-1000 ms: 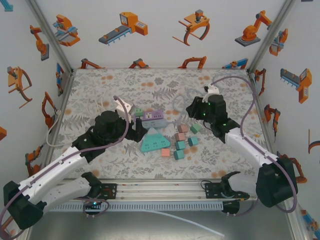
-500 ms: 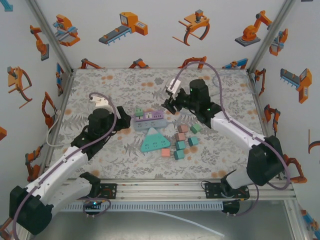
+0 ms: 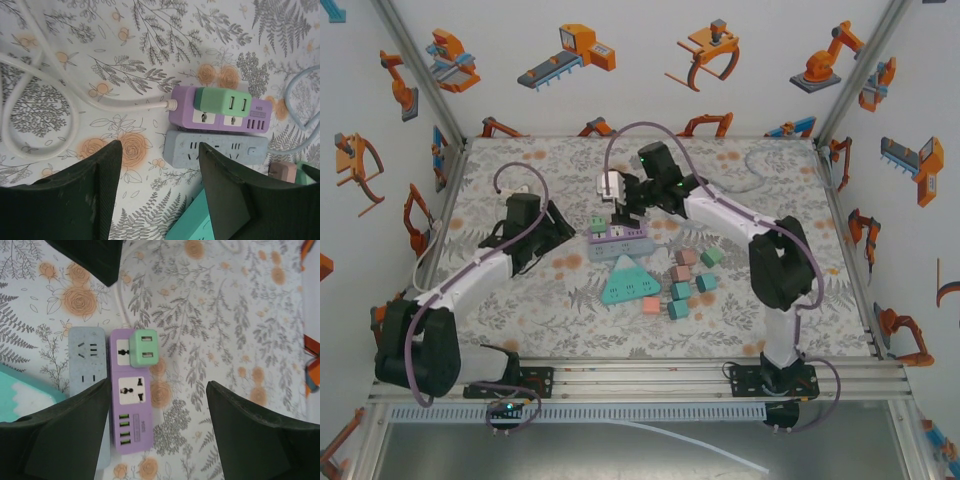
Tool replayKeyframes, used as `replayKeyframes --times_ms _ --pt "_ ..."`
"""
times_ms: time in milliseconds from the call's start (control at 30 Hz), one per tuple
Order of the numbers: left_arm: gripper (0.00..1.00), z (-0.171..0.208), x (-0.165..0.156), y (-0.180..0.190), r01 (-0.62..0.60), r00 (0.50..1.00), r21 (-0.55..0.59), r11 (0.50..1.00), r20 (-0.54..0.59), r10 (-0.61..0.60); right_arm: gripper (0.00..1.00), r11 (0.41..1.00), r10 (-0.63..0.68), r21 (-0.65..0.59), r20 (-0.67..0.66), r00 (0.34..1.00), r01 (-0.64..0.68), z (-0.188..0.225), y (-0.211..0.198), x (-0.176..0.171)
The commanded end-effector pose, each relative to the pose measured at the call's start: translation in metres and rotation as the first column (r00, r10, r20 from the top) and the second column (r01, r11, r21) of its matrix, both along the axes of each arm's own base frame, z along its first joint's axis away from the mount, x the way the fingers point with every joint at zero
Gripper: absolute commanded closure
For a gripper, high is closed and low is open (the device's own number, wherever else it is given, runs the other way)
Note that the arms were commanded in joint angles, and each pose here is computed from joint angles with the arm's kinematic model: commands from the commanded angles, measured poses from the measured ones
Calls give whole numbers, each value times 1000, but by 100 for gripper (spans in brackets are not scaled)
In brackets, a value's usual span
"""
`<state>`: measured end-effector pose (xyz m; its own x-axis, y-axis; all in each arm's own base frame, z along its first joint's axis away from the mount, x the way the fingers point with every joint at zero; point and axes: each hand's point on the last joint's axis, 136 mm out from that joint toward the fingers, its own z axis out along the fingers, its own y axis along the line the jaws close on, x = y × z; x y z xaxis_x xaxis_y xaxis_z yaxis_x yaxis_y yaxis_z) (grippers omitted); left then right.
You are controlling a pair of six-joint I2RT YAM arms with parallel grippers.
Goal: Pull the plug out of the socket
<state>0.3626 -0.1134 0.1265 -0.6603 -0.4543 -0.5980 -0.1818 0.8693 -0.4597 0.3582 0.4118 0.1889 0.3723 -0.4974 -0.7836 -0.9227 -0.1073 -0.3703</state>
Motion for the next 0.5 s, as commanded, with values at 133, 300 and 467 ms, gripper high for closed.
replayKeyframes --times_ms 133,300,467 --pt "42 -8 19 -19 61 998 -36 998 -33 -62 30 997 45 -55 -55 997 -48 -34 27 0" --pt "42 -14 27 -25 89 996 -29 996 -26 -90 32 997 33 -65 -104 994 -39 -55 38 5" --pt "42 -21 35 -31 112 993 -38 993 -35 -113 40 996 34 -81 -143 989 -46 -69 45 9"
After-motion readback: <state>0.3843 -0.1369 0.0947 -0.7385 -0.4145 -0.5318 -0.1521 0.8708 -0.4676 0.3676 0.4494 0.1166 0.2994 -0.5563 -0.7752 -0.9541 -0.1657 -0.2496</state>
